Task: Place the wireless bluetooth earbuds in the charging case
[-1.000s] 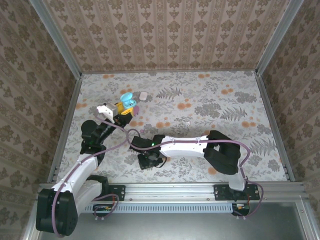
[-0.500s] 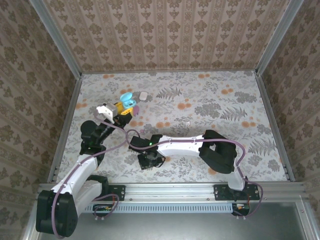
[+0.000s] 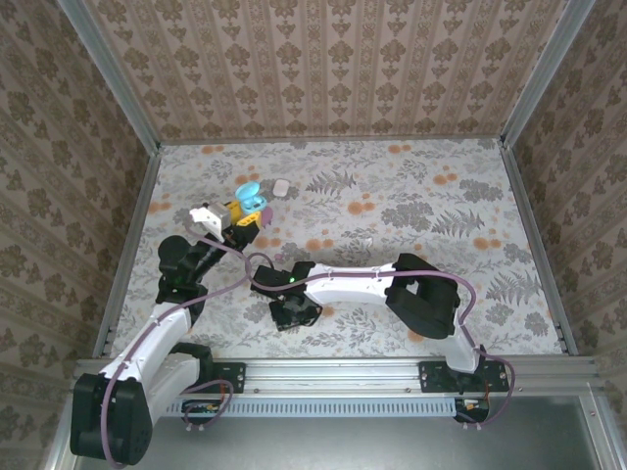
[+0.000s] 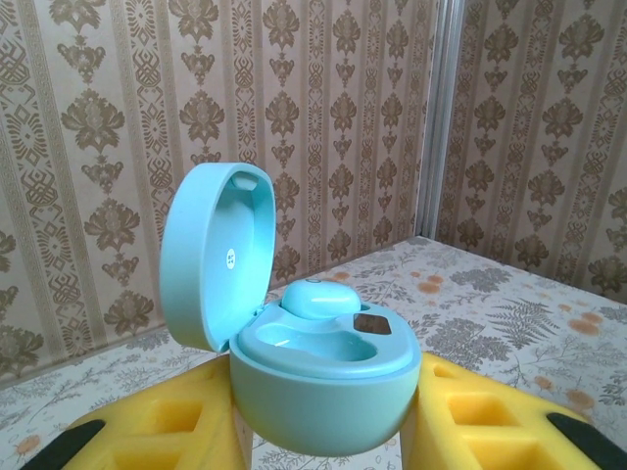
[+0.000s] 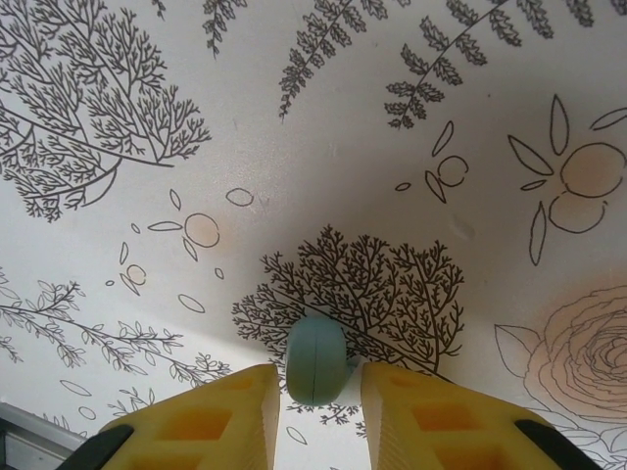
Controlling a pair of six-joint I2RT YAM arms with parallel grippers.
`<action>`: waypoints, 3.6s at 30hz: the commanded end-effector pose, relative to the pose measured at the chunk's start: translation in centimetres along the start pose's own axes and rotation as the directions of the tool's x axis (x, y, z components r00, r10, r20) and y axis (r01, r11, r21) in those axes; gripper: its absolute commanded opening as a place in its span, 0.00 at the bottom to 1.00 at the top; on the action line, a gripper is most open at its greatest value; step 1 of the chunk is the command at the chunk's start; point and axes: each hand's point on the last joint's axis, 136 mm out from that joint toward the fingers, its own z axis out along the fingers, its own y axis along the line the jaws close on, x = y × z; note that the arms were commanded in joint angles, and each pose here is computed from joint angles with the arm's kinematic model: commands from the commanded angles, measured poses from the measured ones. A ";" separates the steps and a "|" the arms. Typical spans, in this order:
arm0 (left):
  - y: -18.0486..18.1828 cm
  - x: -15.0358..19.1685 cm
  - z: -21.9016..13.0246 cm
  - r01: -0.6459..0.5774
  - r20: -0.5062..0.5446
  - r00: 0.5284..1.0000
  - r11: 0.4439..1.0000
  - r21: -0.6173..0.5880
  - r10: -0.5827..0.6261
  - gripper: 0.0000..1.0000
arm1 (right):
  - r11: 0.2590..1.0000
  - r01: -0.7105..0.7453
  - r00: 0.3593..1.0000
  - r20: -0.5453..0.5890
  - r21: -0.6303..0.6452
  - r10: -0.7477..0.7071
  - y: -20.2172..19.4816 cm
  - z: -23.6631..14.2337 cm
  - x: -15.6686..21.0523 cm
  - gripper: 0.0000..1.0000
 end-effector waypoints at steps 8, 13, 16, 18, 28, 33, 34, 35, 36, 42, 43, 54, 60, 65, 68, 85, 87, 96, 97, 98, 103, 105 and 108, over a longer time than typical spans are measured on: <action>-0.4 -1.2 -0.1 -0.036 0.032 0.999 0.999 0.006 0.035 0.38 | 0.996 0.008 1.000 -0.026 0.094 -0.006 -1.6 0.8 0.0 0.29; -0.4 -1.2 -0.1 -0.035 0.032 0.999 0.999 0.006 0.035 0.38 | 0.995 0.004 1.000 -0.021 0.102 -0.002 -1.9 0.8 -0.2 0.28; -0.4 -1.2 -0.1 -0.036 0.032 0.999 0.999 0.005 0.035 0.38 | 0.995 -0.001 1.000 -0.022 0.103 0.003 -2.1 0.9 -0.3 0.28; -0.4 -1.2 -0.2 -0.037 0.033 0.999 0.999 0.005 0.037 0.38 | 0.995 0.002 1.000 -0.024 0.098 0.000 -2.0 1.0 -0.3 0.27; -0.4 -1.2 -0.1 -0.035 0.033 0.999 0.999 0.006 0.035 0.38 | 0.995 0.020 0.999 -0.044 0.094 -0.016 -1.6 1.6 -0.4 0.28; -0.4 -1.2 -0.1 -0.033 0.032 0.999 0.999 0.005 0.033 0.38 | 0.995 0.028 0.999 -0.041 0.092 -0.024 -1.5 1.6 -0.8 0.27; -0.4 -1.2 -0.1 -0.034 0.032 0.999 0.999 0.005 0.034 0.38 | 0.995 0.028 0.999 -0.039 0.094 -0.025 -1.5 1.6 -0.8 0.26; -0.4 -1.2 -0.1 -0.033 0.033 0.999 0.999 0.004 0.033 0.38 | 0.995 0.028 0.999 -0.036 0.095 -0.024 -1.6 1.5 -0.9 0.26; -0.3 -1.2 -0.1 -0.032 0.032 0.999 0.999 0.003 0.032 0.38 | 0.995 0.028 0.999 -0.037 0.095 -0.025 -1.6 1.6 -0.9 0.24; -0.4 -1.1 -0.1 -0.029 0.029 0.999 1.000 0.007 0.029 0.38 | 0.999 0.029 0.999 0.014 0.043 -0.030 -1.5 0.1 -1.5 0.24; -0.4 -1.2 0.0 -0.028 0.030 0.999 1.000 0.010 0.027 0.38 | 0.999 0.025 0.999 0.026 0.031 -0.026 -1.6 -0.2 -1.6 0.23; -1.8 -0.9 1.3 -0.019 -0.005 1.000 0.996 0.086 0.020 0.38 | 0.940 -0.048 0.966 0.222 -0.337 0.129 -3.7 -9.7 -4.7 0.24; -4.0 0.4 3.4 0.011 -0.045 0.999 0.982 0.188 -0.003 0.38 | 0.860 -0.003 0.911 0.354 -0.510 0.213 -5.9 -18.5 -6.8 0.24; -6.4 1.0 5.0 0.040 -0.056 0.998 0.955 0.295 -0.025 0.38 | 0.816 0.119 0.862 0.466 -0.566 0.198 -6.4 -25.6 -7.5 0.25; -7.5 1.2 5.7 0.045 -0.063 0.998 0.938 0.342 -0.025 0.37 | 0.793 0.193 0.840 0.515 -0.578 0.170 -5.9 -28.8 -7.6 0.25; -11.7 0.5 5.6 0.018 -0.039 0.999 0.868 0.496 0.002 0.37 | 0.780 0.283 0.824 0.558 -0.558 0.100 -4.2 -30.9 -10.0 0.25; -11.9 0.4 5.6 0.018 -0.040 0.999 0.865 0.501 0.002 0.37 | 0.783 0.283 0.827 0.555 -0.554 0.093 -4.2 -30.7 -10.2 0.25; -12.0 0.2 5.4 0.012 -0.034 0.999 0.864 0.503 0.006 0.37 | 0.819 0.230 0.847 0.522 -0.526 0.097 -4.9 -28.5 -11.2 0.25; -12.0 0.2 5.4 0.011 -0.032 0.999 0.865 0.502 0.006 0.37 | 0.819 0.231 0.849 0.521 -0.526 0.095 -4.8 -28.3 -11.2 0.25; -12.0 0.2 5.4 0.013 -0.033 0.999 0.865 0.501 0.004 0.37 | 0.819 0.229 0.851 0.517 -0.527 0.094 -4.8 -28.2 -11.2 0.25; -12.1 0.1 5.4 0.010 -0.031 1.000 0.864 0.504 0.006 0.37 | 0.830 0.222 0.846 0.524 -0.511 0.096 -5.1 -28.1 -11.6 0.26; -12.1 0.1 5.4 0.008 -0.030 1.000 0.864 0.503 0.008 0.37 | 0.834 0.220 0.841 0.531 -0.505 0.100 -5.1 -28.2 -11.8 0.26; -12.1 0.2 5.4 0.011 -0.032 0.999 0.864 0.503 0.006 0.37 | 0.834 0.219 0.832 0.543 -0.506 0.112 -5.1 -28.3 -12.1 0.26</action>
